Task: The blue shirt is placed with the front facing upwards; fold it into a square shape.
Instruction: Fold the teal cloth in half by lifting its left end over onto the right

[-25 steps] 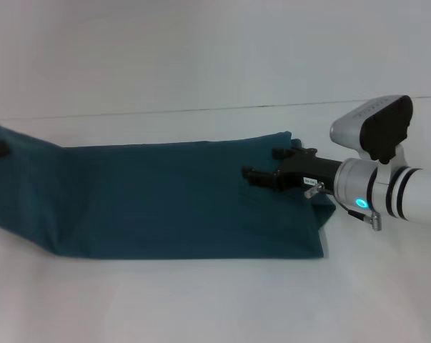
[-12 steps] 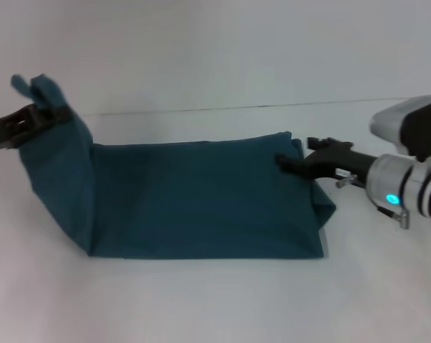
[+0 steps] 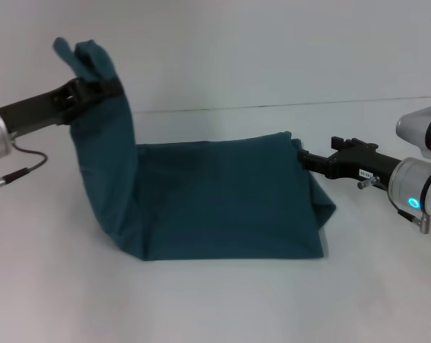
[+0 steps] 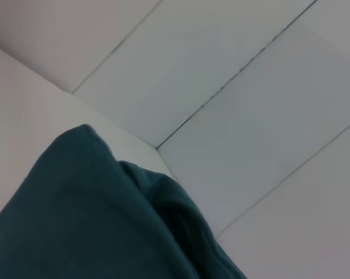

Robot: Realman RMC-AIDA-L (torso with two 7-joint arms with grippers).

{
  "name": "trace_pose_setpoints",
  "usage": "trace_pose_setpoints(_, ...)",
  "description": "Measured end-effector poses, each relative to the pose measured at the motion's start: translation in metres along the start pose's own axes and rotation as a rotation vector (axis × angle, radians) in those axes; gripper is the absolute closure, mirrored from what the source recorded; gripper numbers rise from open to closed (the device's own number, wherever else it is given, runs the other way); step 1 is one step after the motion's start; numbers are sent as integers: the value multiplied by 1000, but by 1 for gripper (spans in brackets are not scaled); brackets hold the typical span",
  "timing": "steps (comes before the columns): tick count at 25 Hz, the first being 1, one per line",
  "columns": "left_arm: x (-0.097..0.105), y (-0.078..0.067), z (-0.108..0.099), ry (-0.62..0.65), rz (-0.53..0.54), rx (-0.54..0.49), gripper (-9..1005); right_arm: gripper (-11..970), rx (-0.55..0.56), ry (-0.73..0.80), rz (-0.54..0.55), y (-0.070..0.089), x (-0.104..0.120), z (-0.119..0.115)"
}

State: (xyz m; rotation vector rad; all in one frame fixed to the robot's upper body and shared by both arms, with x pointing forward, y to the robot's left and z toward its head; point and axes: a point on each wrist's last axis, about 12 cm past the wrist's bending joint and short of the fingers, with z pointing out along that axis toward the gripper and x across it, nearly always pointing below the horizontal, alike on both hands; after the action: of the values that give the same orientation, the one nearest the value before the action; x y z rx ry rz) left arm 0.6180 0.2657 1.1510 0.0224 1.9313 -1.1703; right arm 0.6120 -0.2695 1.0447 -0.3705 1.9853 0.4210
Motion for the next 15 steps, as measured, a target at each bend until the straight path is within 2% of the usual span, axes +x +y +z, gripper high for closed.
trace_pose_setpoints(15,30,-11,49,105,-3,-22,945,77,2,-1,0,-1,3,-3)
